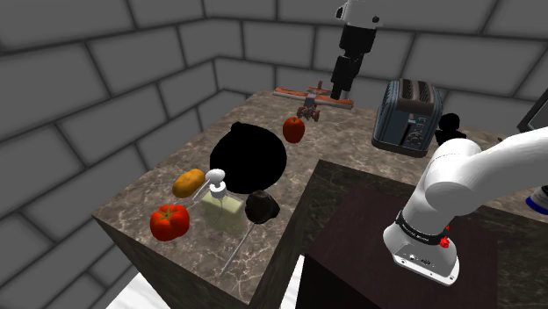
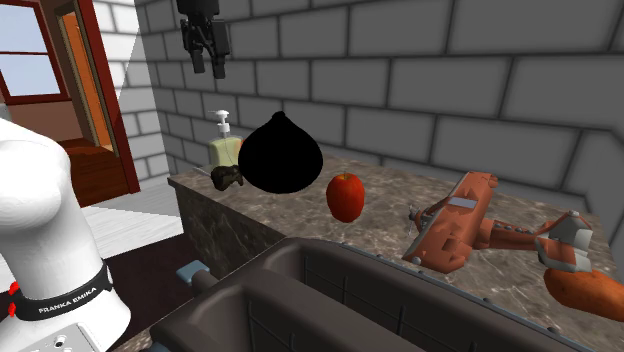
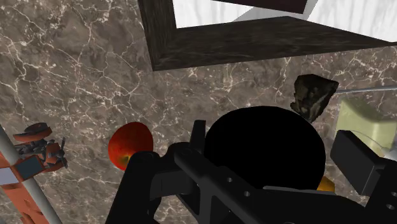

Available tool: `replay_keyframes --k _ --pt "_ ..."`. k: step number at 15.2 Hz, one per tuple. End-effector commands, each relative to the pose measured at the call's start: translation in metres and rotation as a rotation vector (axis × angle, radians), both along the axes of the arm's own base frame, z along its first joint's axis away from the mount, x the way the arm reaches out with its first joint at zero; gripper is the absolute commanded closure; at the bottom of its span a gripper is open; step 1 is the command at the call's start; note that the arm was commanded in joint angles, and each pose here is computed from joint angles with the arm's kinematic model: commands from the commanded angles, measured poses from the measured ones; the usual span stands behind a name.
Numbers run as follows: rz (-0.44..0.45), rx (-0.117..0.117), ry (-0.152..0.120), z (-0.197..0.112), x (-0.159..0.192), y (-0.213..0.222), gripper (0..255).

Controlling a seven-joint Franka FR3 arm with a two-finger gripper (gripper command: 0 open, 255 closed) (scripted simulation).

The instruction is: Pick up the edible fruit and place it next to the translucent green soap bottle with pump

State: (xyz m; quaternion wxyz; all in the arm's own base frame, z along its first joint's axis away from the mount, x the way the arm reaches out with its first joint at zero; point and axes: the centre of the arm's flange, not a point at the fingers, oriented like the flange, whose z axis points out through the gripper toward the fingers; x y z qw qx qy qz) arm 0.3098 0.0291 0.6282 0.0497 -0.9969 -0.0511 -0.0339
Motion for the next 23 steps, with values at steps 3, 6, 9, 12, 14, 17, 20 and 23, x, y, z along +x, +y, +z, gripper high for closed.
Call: replay_keyframes --k 3,6,9,12,14,17,20,23 --pt "0.021 -0.004 -0.001 -0.014 0.017 -0.014 0" --pt "0.054 -0.011 -0.002 -0.035 0.043 -0.035 0" --pt "0.086 -0.018 -0.003 -0.056 0.07 -0.055 0" --pt "0.118 -0.025 -0.004 -0.076 0.097 -0.075 0" --pt "0.14 -0.029 -0.004 -0.09 0.115 -0.087 0" --pt "0.172 -0.036 -0.005 -0.111 0.144 -0.106 0" --pt "0.204 -0.043 -0.006 -0.131 0.173 -0.123 0" --pt "0.236 -0.049 -0.007 -0.151 0.202 -0.139 0"
